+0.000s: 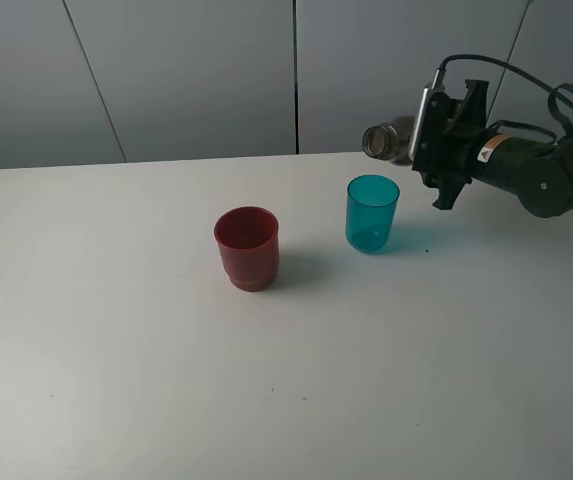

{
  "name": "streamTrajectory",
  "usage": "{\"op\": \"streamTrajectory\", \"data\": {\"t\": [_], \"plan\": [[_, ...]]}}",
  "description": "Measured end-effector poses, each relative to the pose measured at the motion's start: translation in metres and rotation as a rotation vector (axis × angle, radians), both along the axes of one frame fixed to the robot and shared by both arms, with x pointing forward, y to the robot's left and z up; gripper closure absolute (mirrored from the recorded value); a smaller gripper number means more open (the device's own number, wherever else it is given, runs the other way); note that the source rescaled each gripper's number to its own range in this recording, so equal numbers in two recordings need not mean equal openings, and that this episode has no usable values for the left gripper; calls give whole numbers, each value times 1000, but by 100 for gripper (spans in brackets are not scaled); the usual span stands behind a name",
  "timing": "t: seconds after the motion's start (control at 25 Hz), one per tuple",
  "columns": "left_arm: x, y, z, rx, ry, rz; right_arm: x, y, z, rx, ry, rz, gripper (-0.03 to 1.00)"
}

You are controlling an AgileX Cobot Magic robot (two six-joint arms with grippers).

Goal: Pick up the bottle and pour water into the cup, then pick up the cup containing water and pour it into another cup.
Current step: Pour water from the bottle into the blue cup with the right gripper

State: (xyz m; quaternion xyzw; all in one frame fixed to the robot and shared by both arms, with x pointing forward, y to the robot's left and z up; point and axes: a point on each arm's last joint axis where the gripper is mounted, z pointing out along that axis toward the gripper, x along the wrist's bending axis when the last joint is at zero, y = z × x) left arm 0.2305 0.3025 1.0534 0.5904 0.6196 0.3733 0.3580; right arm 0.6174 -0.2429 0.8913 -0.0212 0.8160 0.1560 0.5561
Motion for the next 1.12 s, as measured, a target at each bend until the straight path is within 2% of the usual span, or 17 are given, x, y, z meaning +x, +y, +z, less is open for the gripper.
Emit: {"op": "streamTrajectory", "data": {"t": [0.36, 0.72, 1.12], "plan": [[0, 0, 0, 0, 0, 0, -1, 0, -2, -81, -8, 27, 94], [0, 0, 0, 0, 0, 0, 0, -6, -2, -122, -15, 13, 94], [0, 0, 0, 0, 0, 0, 0, -7, -2, -236, -49, 55, 94]]}}
